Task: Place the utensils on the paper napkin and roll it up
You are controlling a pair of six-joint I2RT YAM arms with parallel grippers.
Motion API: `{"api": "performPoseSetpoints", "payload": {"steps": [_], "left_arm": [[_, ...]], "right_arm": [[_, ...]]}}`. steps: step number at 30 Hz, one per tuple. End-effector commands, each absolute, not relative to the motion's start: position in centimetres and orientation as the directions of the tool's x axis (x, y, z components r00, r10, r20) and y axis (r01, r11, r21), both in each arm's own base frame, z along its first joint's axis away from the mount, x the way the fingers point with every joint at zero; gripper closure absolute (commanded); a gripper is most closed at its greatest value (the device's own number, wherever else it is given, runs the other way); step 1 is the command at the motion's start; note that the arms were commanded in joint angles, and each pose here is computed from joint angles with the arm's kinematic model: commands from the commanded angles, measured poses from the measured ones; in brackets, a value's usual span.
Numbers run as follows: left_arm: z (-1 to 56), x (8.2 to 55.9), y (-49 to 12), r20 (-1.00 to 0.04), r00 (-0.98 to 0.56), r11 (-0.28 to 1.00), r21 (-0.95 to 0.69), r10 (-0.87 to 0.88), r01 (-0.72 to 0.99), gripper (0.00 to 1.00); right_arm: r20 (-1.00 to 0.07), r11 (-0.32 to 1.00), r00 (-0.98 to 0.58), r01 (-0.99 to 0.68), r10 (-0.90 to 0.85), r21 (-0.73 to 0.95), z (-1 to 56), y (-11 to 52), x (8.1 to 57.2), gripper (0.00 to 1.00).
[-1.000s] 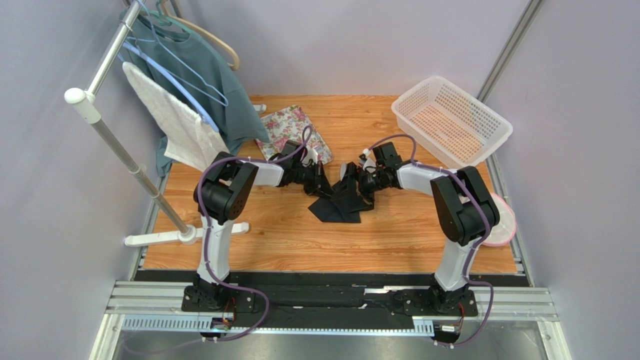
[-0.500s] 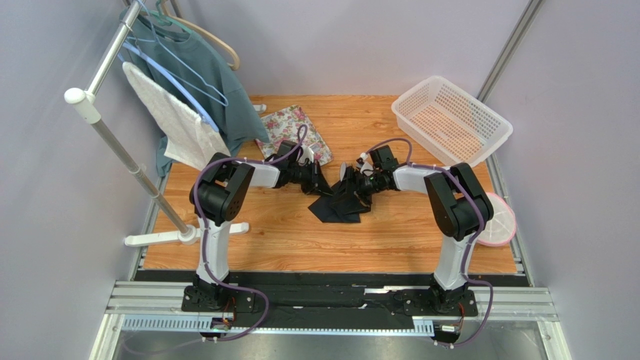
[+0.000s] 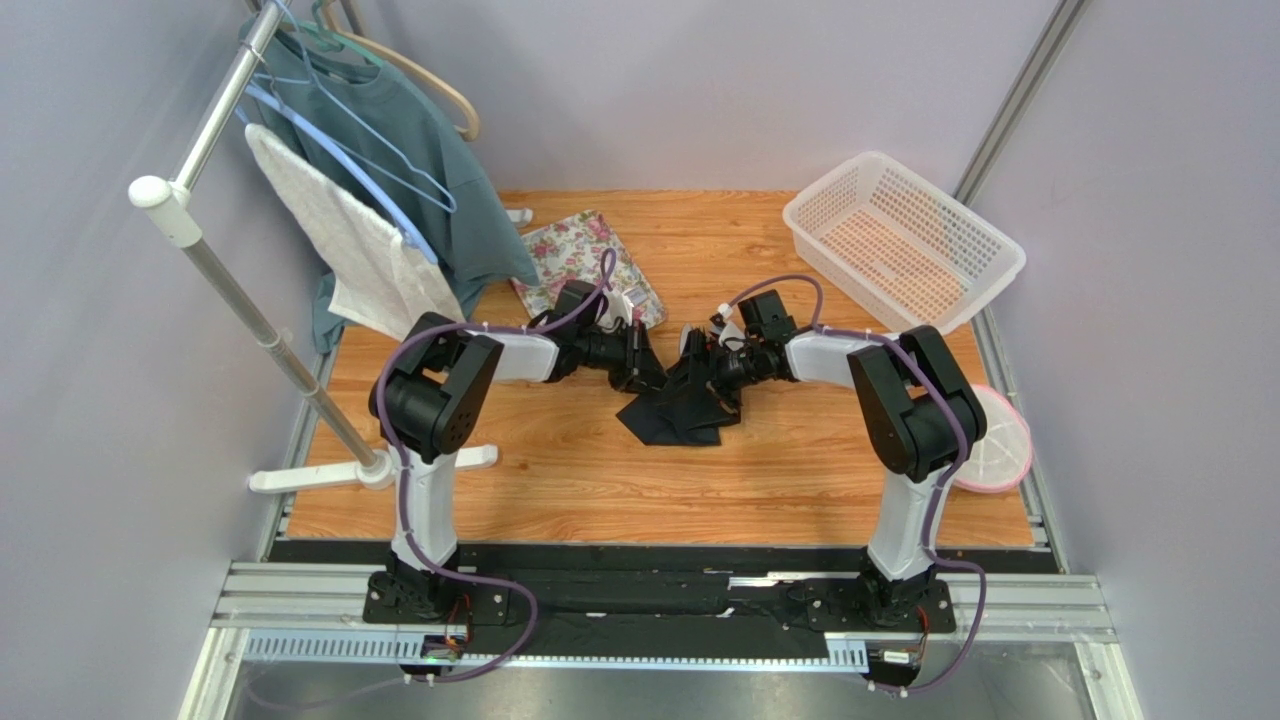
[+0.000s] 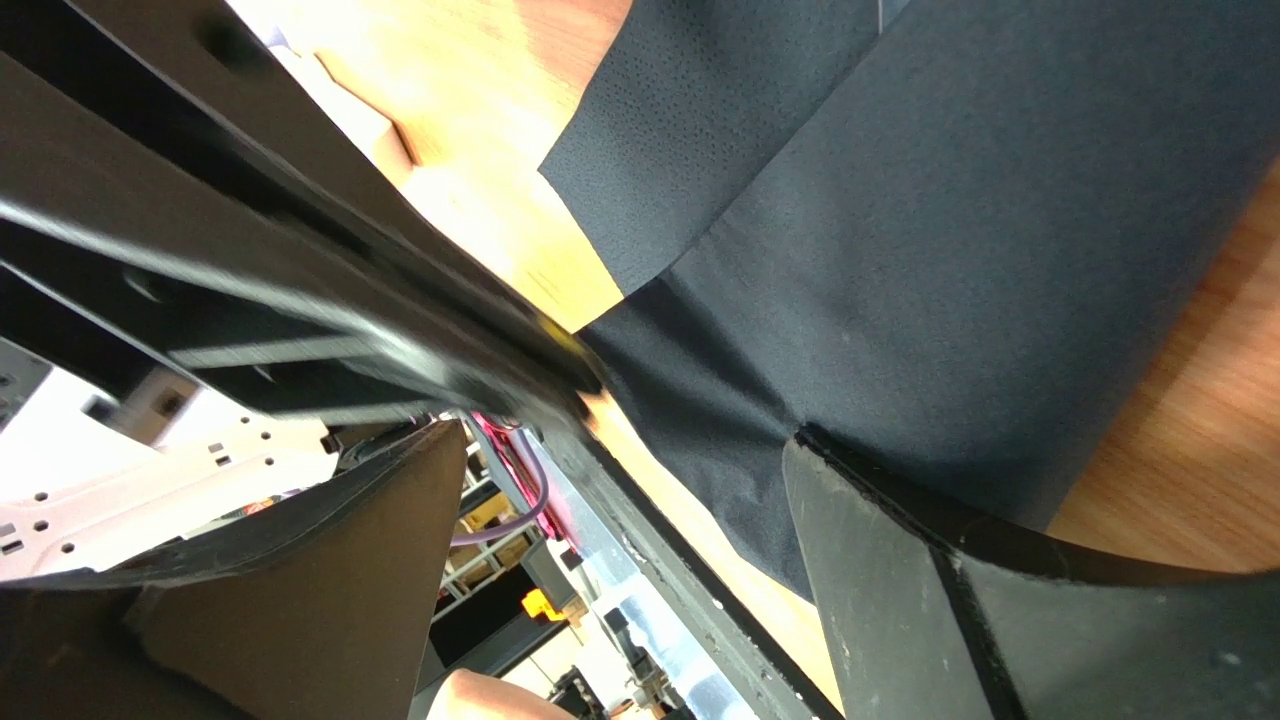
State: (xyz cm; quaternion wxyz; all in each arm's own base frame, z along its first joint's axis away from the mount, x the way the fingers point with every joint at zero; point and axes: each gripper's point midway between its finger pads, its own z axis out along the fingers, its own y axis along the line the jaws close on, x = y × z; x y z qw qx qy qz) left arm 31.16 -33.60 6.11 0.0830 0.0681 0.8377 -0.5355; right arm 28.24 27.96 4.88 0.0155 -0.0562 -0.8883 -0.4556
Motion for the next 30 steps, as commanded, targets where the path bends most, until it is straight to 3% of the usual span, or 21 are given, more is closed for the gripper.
{"api": "performPoseSetpoints", "payload": {"steps": [1,10,15,18,19,21,22,24,25,27,30], "left_arm": [[6.7,29.1,-34.0,-0.202,-0.976,0.387,-0.897,0.076,0.215,0.88],[3.7,27.2,-31.8,-0.193,-0.97,0.491,-0.838,0.145,0.24,1.0],[2.6,27.4,-31.5,-0.205,-0.967,0.521,-0.815,0.152,0.255,1.0],[2.2,27.8,-31.6,-0.208,-0.966,0.522,-0.813,0.154,0.258,1.0],[2.3,28.0,-31.7,-0.213,-0.965,0.52,-0.813,0.154,0.262,1.0],[2.3,28.0,-31.8,-0.21,-0.965,0.516,-0.815,0.157,0.262,1.0],[2.4,28.0,-31.8,-0.215,-0.964,0.512,-0.816,0.159,0.267,1.0],[2.3,28.0,-31.8,-0.212,-0.964,0.515,-0.815,0.158,0.264,1.0],[2.3,28.0,-31.8,-0.215,-0.963,0.514,-0.815,0.16,0.267,1.0],[2.5,28.0,-31.8,-0.222,-0.961,0.509,-0.816,0.163,0.275,1.0],[2.5,27.9,-31.7,-0.225,-0.96,0.508,-0.815,0.166,0.279,1.0]], "right_arm": [[0.028,0.615,-0.994,0.085,0.101,0.784,3.7,27.6,28.9,0.13],[-0.025,0.607,-0.995,0.038,0.094,0.794,5.7,27.5,29.5,0.13],[-0.101,0.585,-0.994,-0.053,0.049,0.809,9.1,27.7,29.9,0.14],[-0.152,0.563,-0.988,-0.114,0.021,0.819,11.1,27.6,29.3,0.3],[-0.162,0.562,-0.987,-0.128,0.011,0.817,11.3,27.4,28.9,0.42],[-0.16,0.564,-0.987,-0.132,0.001,0.815,11.2,27.1,28.2,0.54],[-0.142,0.574,-0.99,-0.119,-0.004,0.81,10.4,26.8,27.5,0.66],[-0.142,0.601,-0.99,-0.118,-0.008,0.79,9.2,26.3,27.2,0.78],[-0.134,0.616,-0.991,-0.112,-0.009,0.779,8.5,26.1,26.9,0.89],[-0.155,0.652,-0.988,-0.125,-0.012,0.748,7.4,25.6,27.1,0.98],[-0.198,0.69,-0.98,-0.149,-0.008,0.708,6.4,25.1,27.6,1.0]]}}
